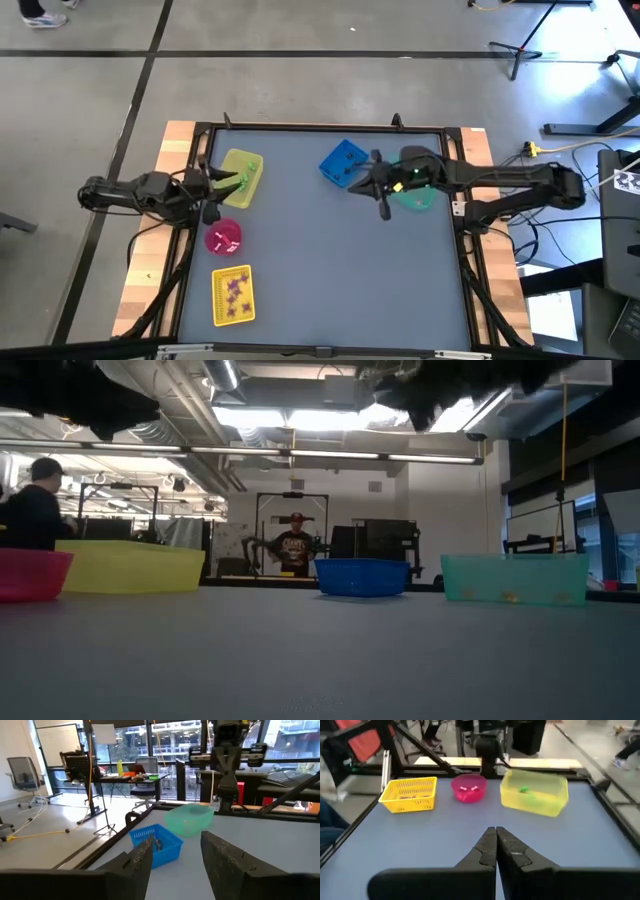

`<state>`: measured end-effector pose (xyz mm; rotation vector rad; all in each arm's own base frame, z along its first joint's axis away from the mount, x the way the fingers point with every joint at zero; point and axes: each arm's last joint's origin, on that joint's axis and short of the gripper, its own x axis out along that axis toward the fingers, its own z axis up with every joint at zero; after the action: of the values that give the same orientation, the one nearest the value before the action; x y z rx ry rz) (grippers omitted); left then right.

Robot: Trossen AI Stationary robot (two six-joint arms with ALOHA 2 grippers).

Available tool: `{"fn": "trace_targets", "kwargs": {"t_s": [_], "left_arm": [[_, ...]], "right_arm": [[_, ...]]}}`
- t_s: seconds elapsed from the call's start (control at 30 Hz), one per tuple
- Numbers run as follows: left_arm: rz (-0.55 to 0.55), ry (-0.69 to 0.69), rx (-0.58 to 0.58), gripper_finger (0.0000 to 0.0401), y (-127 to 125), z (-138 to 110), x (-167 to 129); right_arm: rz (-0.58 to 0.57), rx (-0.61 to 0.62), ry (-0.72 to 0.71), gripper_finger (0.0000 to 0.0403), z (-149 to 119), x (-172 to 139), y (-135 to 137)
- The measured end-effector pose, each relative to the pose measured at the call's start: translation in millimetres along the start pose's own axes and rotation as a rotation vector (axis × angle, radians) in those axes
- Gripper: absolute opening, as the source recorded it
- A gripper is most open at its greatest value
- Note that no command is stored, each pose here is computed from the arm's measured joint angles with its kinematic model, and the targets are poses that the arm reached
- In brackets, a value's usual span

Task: Sort Halloween decoration
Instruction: Return to Home Position

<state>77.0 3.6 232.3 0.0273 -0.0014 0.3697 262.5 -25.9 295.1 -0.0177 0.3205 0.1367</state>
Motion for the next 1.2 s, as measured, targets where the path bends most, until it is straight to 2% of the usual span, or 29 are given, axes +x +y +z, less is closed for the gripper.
{"fn": "trace_targets", "kwargs": {"t_s": [0.17, 0.27, 0.37, 0.5, 0.93, 1.1, 1.2], "left_arm": [[0.000, -0.018, -0.009, 0.0151, -7, -29, 11], [0.005, -0.019, -0.008, 0.0151, -9, -44, 15], [0.026, 0.008, 0.008, 0.0151, -10, -54, 16], [0.046, 0.031, 0.024, 0.0151, -10, -60, 17], [0.058, 0.050, 0.083, 0.0151, -10, -62, 17], [0.057, 0.173, 0.071, 0.0151, -8, -64, 13], [0.053, 0.228, 0.042, 0.0151, -7, -67, 11]], "right_arm": [[0.012, 0.130, -0.036, 0.0005, -40, -7, -24], [0.042, 0.154, -0.081, 0.0005, -54, -11, -34], [0.020, 0.157, -0.101, 0.0005, -65, -14, -40], [-0.015, 0.145, -0.144, 0.0005, -71, -18, -46], [-0.019, 0.190, -0.111, 0.0005, -88, -23, -45], [-0.021, 0.165, -0.161, 0.0005, -86, -40, -35], [-0.035, 0.156, -0.188, 0.0005, -94, -54, -27]]}}
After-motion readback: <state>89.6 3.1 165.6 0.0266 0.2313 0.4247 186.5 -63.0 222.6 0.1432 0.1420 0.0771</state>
